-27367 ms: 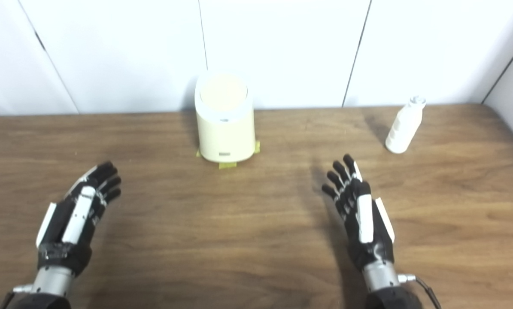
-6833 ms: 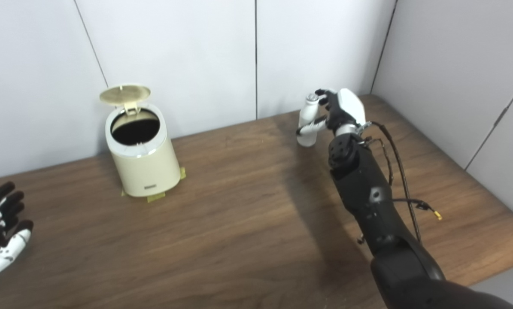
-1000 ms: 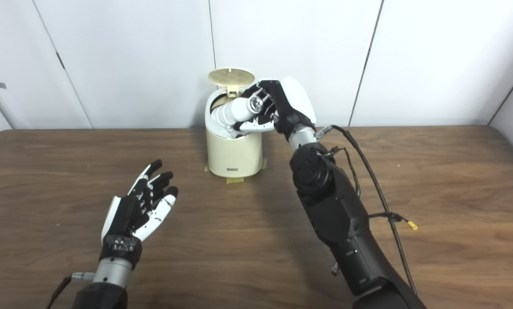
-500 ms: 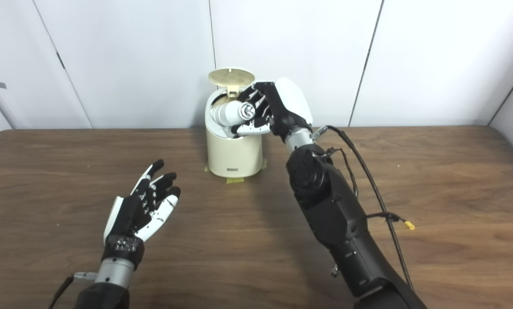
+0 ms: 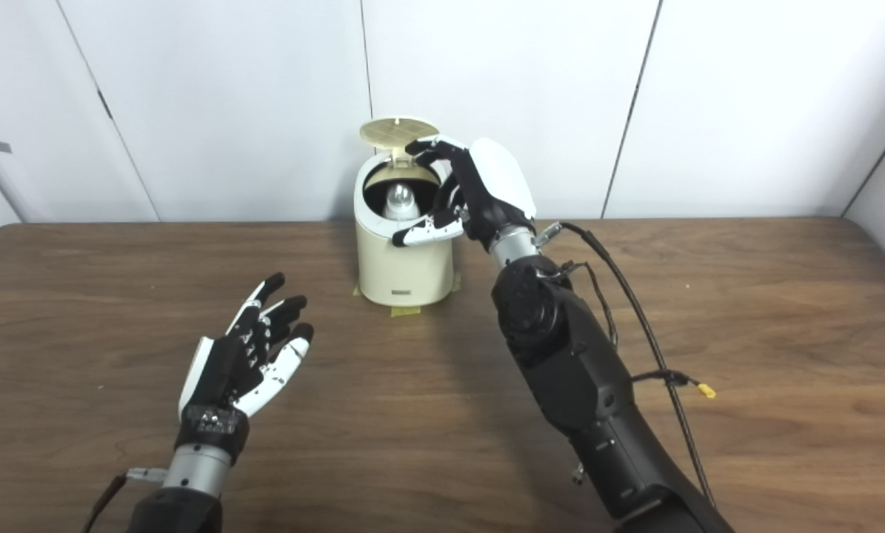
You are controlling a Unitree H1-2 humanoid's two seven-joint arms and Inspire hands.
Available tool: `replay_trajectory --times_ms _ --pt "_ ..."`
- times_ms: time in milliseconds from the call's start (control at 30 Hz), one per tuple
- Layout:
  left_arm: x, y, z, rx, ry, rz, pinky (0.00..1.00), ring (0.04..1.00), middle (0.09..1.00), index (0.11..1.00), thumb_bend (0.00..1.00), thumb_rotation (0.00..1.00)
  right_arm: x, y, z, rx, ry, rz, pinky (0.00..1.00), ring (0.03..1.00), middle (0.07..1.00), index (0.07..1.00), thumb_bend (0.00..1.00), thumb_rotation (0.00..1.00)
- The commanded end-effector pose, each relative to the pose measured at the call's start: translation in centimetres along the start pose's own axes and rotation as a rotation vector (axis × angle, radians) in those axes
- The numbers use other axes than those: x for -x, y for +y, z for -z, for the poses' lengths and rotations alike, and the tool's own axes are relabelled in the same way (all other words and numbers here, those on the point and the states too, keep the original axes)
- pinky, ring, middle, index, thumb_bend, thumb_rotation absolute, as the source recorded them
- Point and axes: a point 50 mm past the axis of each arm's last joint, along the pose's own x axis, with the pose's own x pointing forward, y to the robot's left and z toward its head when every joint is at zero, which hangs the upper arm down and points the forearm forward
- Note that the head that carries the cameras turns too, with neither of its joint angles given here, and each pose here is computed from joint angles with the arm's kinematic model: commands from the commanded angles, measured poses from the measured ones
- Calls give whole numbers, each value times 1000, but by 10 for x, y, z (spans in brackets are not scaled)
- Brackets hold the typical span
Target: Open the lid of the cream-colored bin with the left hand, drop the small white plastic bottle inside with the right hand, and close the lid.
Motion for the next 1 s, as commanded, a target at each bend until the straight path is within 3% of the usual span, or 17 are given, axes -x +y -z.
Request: replay_trajectory --times_ms 0,233,433,467,500,567,733,967 --pt "-5 -1 -11 -14 -75 5 916 887 843 973 399 317 -8 -17 -12 4 -63 47 338 507 739 759 942 138" --pt "-5 0 -11 -24 -81 6 892 872 831 967 399 335 -6 -18 -11 -25 -47 48 343 508 722 750 920 102" --pt "-4 1 -11 -25 -76 -1 897 868 826 962 395 315 -1 -20 -10 -82 -56 114 358 452 568 621 866 5" --pt "-4 1 -11 -26 -75 -2 898 869 826 962 397 314 0 -21 -10 -90 -60 122 365 451 518 570 701 2" --pt "-4 2 -11 -24 -72 -1 899 869 826 962 398 315 1 -23 -10 -114 -60 130 369 451 493 544 617 1" --pt "-4 2 -10 -23 -68 0 889 865 827 962 408 309 3 -26 -9 -157 -53 142 328 408 492 508 540 0" --pt "-4 3 -8 -34 -64 10 873 853 826 961 425 322 8 -31 -6 -275 56 173 235 353 460 541 512 0" --pt "-6 3 -4 -35 -60 18 893 859 829 959 428 327 19 -40 3 -366 162 172 259 370 438 539 514 0"
